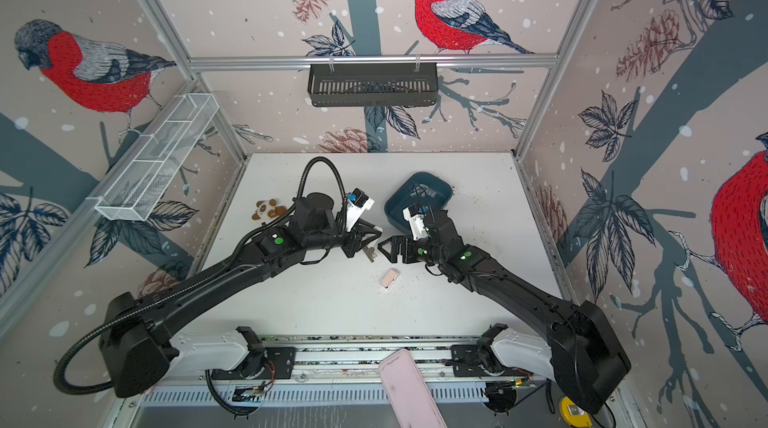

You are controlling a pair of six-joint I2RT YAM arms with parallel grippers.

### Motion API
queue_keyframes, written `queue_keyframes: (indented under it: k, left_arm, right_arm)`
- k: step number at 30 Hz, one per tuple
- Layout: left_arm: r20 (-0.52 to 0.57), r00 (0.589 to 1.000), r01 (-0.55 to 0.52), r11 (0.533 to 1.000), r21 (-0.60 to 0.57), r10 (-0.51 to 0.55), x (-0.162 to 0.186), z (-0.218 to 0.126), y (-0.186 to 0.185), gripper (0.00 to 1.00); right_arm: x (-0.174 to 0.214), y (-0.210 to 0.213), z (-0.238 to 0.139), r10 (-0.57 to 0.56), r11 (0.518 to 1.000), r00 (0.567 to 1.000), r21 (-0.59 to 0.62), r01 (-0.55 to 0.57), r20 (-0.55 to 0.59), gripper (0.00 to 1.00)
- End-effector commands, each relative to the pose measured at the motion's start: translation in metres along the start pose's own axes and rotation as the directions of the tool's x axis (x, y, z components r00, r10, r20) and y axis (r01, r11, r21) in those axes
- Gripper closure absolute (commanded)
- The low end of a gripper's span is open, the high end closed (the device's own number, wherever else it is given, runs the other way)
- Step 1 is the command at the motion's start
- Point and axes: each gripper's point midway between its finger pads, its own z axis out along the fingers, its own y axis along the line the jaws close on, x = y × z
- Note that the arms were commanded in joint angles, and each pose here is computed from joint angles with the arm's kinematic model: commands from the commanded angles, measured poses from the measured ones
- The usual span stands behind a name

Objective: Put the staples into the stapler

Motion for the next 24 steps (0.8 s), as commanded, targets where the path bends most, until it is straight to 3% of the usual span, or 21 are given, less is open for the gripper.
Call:
queue_keyframes:
  k: [1,6,13,19,24]
  left_arm:
    - [0.074,0.997,-0.014,0.999,0.05,0.01,-0.02,-0.005,-0.007,0.93]
    - [0.115,0.993,0.011,0.984,0.177,-0.032,-0.032,-0.022,-0.013,0.93]
    - [0.124,0.991,0.0,0.941,0.34,-0.045,-0.05,-0.05,-0.032,0.92]
    - [0.142,0.99,-0.048,0.874,0.484,-0.025,-0.063,-0.068,-0.06,0.92]
    - [0.149,0.989,-0.067,0.838,0.541,-0.017,-0.071,-0.076,-0.071,0.92]
  right_arm:
    - [-0.007,0.009,-0.005,-0.04,0.999,0.998,-0.035,0.042,0.041,0.0]
    - [-0.012,0.038,-0.031,-0.182,0.962,0.976,-0.182,0.201,0.117,0.01]
    - [-0.015,0.105,-0.074,-0.35,0.807,0.906,-0.414,0.421,0.239,0.03]
    - [-0.02,0.145,-0.091,-0.423,0.678,0.862,-0.533,0.506,0.28,0.12]
    - [-0.025,0.161,-0.091,-0.447,0.633,0.845,-0.563,0.531,0.295,0.21]
